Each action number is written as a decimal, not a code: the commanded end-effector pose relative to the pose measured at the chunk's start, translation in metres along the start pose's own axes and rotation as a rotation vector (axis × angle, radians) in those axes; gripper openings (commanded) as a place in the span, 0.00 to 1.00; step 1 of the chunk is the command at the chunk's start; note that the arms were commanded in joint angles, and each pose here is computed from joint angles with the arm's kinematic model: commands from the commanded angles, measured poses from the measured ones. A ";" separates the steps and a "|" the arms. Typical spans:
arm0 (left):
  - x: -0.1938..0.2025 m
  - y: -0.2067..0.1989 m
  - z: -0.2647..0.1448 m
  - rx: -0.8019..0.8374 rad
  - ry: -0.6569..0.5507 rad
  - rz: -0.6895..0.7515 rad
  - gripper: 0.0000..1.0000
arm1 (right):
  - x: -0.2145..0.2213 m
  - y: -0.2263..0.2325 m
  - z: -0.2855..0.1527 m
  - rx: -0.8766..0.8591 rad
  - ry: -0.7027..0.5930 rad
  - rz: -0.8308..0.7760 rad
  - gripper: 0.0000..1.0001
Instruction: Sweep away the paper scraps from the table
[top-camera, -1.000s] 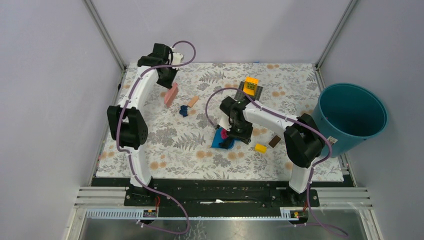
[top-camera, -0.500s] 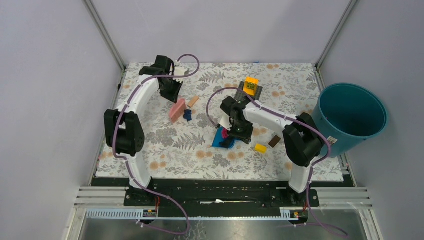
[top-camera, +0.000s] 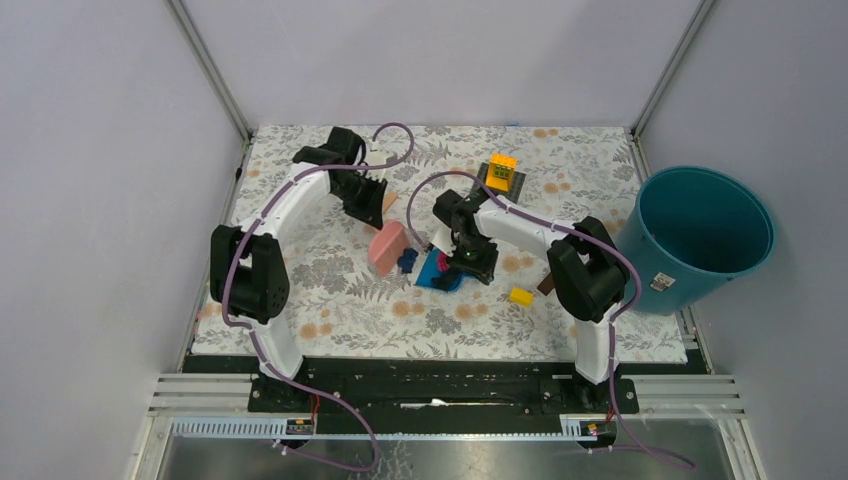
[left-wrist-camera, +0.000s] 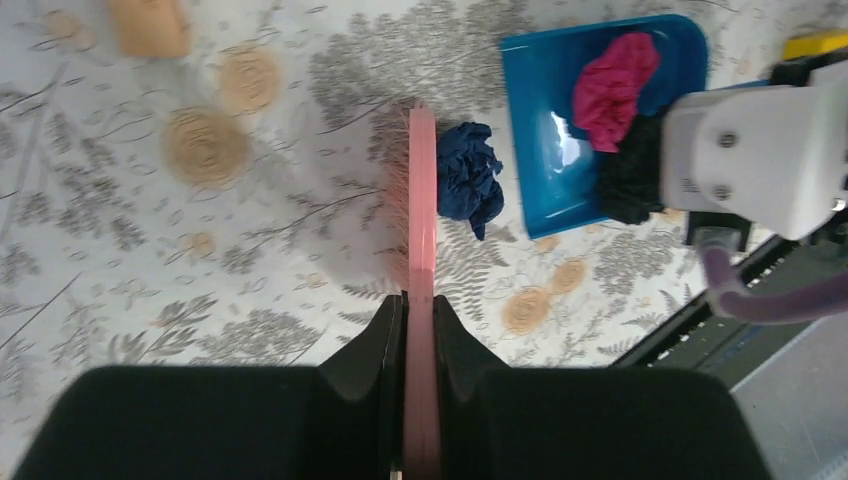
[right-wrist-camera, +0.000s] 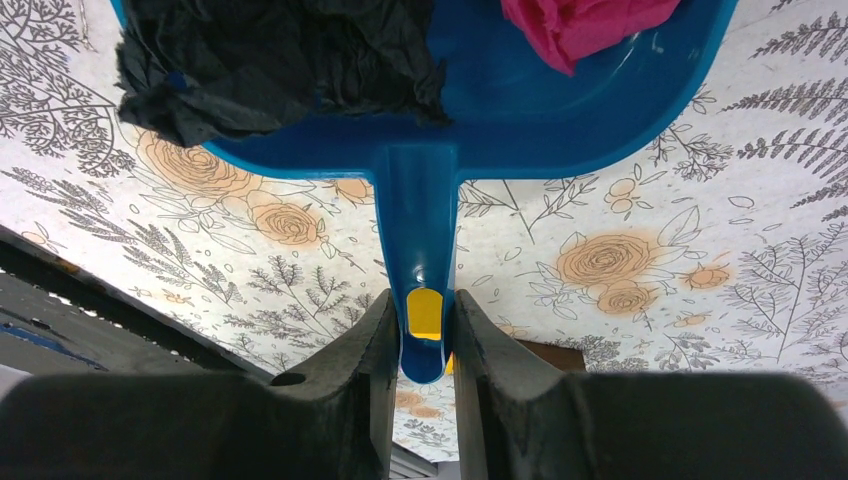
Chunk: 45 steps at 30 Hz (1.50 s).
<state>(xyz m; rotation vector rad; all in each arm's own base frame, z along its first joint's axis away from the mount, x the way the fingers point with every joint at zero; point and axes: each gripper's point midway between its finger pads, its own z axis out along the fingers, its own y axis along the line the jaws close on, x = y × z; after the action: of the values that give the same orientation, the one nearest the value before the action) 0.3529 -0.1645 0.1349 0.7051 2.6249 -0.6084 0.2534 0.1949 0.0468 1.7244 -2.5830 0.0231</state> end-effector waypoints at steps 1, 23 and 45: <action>-0.004 -0.037 0.003 0.112 -0.014 -0.004 0.00 | -0.009 0.001 -0.008 -0.022 -0.028 0.023 0.00; -0.046 -0.051 -0.024 0.180 -0.115 -0.001 0.00 | -0.010 0.014 -0.015 -0.052 -0.099 0.017 0.00; -0.027 0.018 -0.045 -0.230 -0.076 0.067 0.00 | -0.016 0.009 -0.011 -0.047 -0.104 0.035 0.00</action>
<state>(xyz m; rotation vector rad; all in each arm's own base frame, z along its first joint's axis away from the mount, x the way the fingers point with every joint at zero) 0.3688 -0.1566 0.1893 0.6887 2.5251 -0.4514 0.2486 0.2108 0.0553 1.7311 -2.6435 -0.1193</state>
